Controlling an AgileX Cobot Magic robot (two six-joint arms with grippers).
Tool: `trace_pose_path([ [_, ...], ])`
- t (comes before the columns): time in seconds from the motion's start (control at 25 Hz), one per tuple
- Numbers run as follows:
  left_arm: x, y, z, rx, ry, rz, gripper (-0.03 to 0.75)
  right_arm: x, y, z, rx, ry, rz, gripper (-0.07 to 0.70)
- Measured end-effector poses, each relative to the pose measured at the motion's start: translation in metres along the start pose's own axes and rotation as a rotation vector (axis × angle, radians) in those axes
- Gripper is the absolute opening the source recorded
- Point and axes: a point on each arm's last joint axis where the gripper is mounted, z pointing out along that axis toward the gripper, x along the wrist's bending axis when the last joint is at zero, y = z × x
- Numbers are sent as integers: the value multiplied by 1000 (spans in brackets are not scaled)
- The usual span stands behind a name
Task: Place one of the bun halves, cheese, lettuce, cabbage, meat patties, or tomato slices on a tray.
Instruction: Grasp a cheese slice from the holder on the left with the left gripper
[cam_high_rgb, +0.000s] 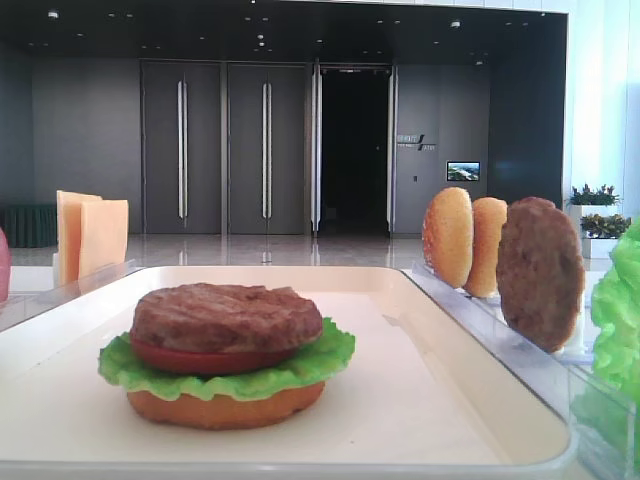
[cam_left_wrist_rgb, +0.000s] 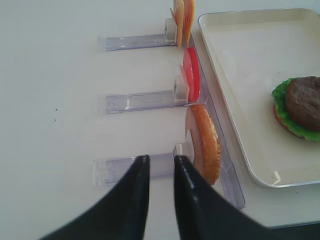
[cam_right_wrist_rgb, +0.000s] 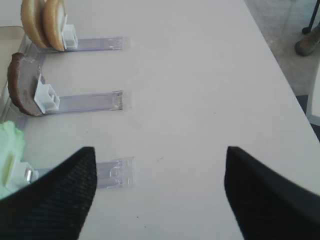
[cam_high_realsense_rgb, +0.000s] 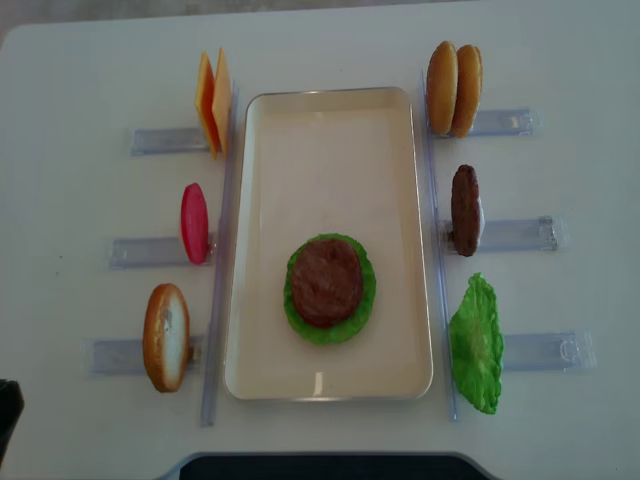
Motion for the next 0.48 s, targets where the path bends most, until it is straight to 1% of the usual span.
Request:
trace_pose_path([
  [0.08, 0, 0, 0, -1, -4, -2, 212, 0, 0, 0, 0, 0, 0, 535],
  [0.2, 0, 0, 0, -1, -5, -3, 459, 0, 0, 0, 0, 0, 0, 535],
  [0.28, -1, 0, 0, -1, -6, -3, 571, 0, 0, 0, 0, 0, 0, 535],
  [0.32, -1, 0, 0, -1, -6, -3, 606, 0, 0, 0, 0, 0, 0, 535],
  [0.36, -1, 0, 0, -1, -9, -4, 624, 0, 0, 0, 0, 0, 0, 535],
  [0.48, -1, 1, 0, 21, -18, -10, 649, 0, 0, 0, 0, 0, 0, 535],
])
